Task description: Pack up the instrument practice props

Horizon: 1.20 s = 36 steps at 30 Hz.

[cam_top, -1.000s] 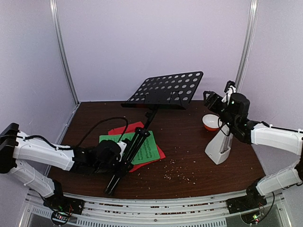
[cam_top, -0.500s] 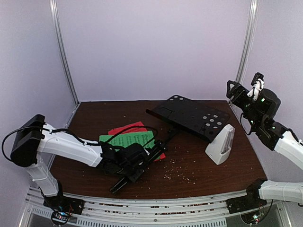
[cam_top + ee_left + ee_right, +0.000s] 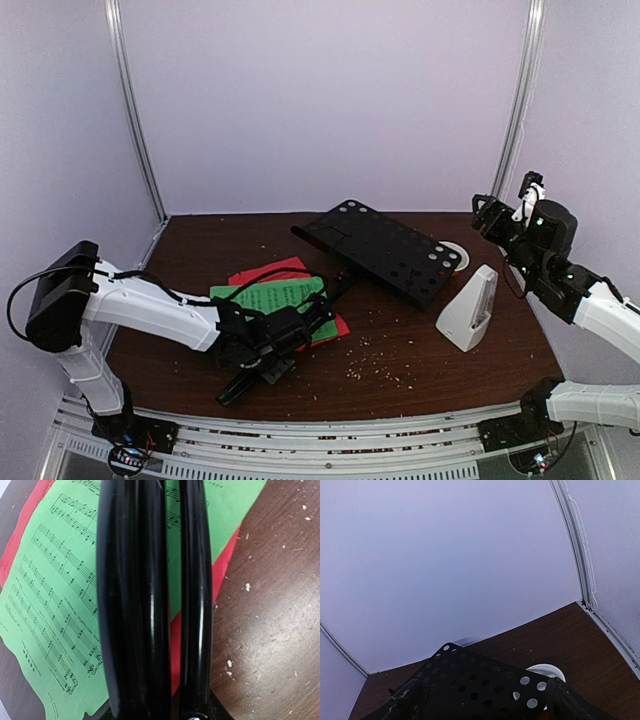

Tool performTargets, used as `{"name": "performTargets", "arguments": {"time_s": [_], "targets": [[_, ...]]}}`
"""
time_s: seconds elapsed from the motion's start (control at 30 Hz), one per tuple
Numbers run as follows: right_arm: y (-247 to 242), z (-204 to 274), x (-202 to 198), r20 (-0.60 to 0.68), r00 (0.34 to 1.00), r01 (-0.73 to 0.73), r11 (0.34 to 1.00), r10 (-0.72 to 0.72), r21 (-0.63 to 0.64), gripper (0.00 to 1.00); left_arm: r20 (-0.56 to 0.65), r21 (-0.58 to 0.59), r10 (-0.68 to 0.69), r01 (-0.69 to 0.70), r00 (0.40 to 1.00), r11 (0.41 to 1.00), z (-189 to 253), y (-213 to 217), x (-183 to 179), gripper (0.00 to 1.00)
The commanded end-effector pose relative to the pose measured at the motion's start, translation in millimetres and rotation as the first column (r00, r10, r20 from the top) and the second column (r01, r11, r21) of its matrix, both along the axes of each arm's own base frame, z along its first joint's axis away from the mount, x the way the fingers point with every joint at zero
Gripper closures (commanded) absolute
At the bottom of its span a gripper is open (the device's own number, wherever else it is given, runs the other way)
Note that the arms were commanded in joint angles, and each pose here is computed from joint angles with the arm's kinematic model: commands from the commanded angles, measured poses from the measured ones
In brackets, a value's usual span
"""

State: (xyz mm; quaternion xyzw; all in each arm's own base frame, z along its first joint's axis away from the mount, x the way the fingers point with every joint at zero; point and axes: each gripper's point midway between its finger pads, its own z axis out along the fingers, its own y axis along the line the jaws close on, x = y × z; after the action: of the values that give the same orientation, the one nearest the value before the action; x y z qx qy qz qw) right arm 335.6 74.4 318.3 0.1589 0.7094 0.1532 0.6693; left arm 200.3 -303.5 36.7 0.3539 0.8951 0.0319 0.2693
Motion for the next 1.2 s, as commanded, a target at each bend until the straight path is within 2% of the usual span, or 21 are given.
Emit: {"name": "performTargets", "arguments": {"time_s": [0.0,0.23,0.4,0.57,0.7,0.9,1.0,1.1,1.17], "targets": [[-7.1,-3.6,-0.9,-0.007,1.000,0.029,1.000,-0.029,-0.006,0.15,0.265,-0.439,0.244,-0.108,0.933,0.892,106.1,-55.3,57.7,1.00],[-9.1,-7.0,-0.9,-0.017,0.999,0.036,0.999,-0.037,-0.010,0.15,0.253,-0.423,0.253,-0.129,0.934,0.897,95.0,-41.3,54.2,1.00],[-9.3,-10.4,0.0,-0.028,0.999,0.039,0.999,-0.039,-0.007,0.14,0.233,-0.379,0.301,-0.199,0.925,0.904,79.7,-15.8,56.2,1.00],[-10.5,-14.3,1.1,-0.037,0.998,0.047,0.999,-0.047,-0.008,0.14,0.193,-0.426,0.342,-0.236,0.919,0.874,77.6,5.0,56.1,1.00],[-10.2,-17.5,3.1,-0.046,0.998,0.048,0.999,-0.048,0.000,0.14,0.189,-0.419,0.370,-0.266,0.910,0.868,73.6,21.2,59.1,1.00],[-9.7,-20.9,5.7,-0.054,0.997,0.051,0.999,-0.050,0.001,0.14,0.201,-0.422,0.319,-0.212,0.926,0.882,76.2,13.5,59.4,1.00],[-10.5,-23.9,6.3,-0.060,0.997,0.054,0.999,-0.054,0.000,0.14,0.193,-0.408,0.303,-0.204,0.933,0.890,71.5,9.1,59.4,0.91],[-10.6,-25.6,6.2,-0.064,0.996,0.055,0.998,-0.055,-0.003,0.14,0.182,-0.414,0.293,-0.197,0.939,0.889,69.0,5.3,58.6,0.71],[-11.6,-25.5,5.9,-0.064,0.996,0.058,0.998,-0.058,-0.010,0.14,0.181,-0.427,0.290,-0.191,0.940,0.884,70.7,3.8,58.2,0.62]]}}
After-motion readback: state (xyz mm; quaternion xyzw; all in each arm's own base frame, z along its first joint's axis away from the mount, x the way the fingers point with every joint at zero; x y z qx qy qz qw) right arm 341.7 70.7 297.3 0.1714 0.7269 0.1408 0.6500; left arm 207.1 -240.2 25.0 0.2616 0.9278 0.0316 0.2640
